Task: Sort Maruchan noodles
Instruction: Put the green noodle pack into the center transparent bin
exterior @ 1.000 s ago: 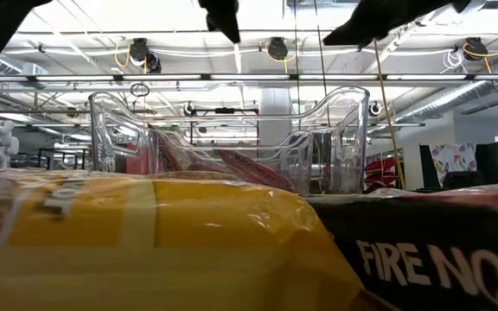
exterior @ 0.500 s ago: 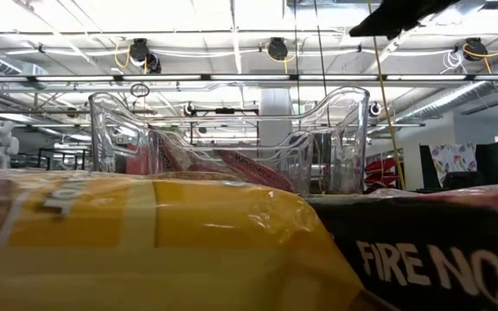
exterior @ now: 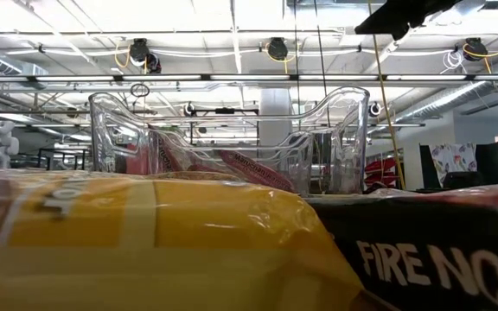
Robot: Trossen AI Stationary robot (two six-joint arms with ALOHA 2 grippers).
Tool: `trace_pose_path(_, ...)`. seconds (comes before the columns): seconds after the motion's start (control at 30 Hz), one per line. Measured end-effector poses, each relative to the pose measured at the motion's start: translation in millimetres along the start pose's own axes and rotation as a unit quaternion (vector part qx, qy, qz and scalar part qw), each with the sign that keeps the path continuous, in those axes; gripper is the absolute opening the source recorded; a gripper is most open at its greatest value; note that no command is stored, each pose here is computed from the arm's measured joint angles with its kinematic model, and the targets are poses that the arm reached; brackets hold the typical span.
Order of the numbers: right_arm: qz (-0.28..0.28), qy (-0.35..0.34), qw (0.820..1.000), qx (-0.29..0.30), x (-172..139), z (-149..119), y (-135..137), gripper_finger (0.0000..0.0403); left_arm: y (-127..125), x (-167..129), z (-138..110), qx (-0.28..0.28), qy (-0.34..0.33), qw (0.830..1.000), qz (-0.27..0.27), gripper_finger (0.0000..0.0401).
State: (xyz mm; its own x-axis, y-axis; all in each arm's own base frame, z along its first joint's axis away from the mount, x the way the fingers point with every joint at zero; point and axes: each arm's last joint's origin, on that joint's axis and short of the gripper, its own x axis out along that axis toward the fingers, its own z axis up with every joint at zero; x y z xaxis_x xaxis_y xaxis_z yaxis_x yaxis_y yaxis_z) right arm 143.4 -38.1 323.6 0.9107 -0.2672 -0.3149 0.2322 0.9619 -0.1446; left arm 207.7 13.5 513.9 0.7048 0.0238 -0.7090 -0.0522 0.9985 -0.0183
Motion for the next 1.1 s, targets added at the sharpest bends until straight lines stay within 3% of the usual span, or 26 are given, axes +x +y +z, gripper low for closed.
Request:
trace_pose_path(0.23, 0.0, 0.0, 1.0, 0.0, 0.0, 0.0, 0.0, 0.0, -5.0, -5.3, -21.1, -0.007, 0.002, 1.0, -0.009, 0.0007)
trace_pose_path(0.5, 0.024, 0.005, 1.0, 0.0, 11.1, 0.3, 1.6, 0.0, -5.1, 23.2, -46.3, 0.007, -0.029, 1.0, -0.008, 0.0007)
trace_pose_path(0.67, 0.063, 0.023, 0.998, -0.001, 34.4, -1.3, 5.3, 0.0, -4.5, 54.2, -70.4, -0.002, 0.02, 1.0, -0.007, 0.0008)
trace_pose_path(0.83, 0.08, 0.062, 0.994, -0.039, 62.2, 11.1, 8.7, 0.0, -4.7, 70.7, -88.4, -0.02, 0.054, 0.998, -0.018, 0.0008)
trace_pose_path(1.1, 0.097, 0.12, 0.984, -0.094, 112.1, 35.0, 8.7, 0.0, -6.1, 53.4, -110.6, -0.023, 0.013, 0.999, -0.039, 0.0008)
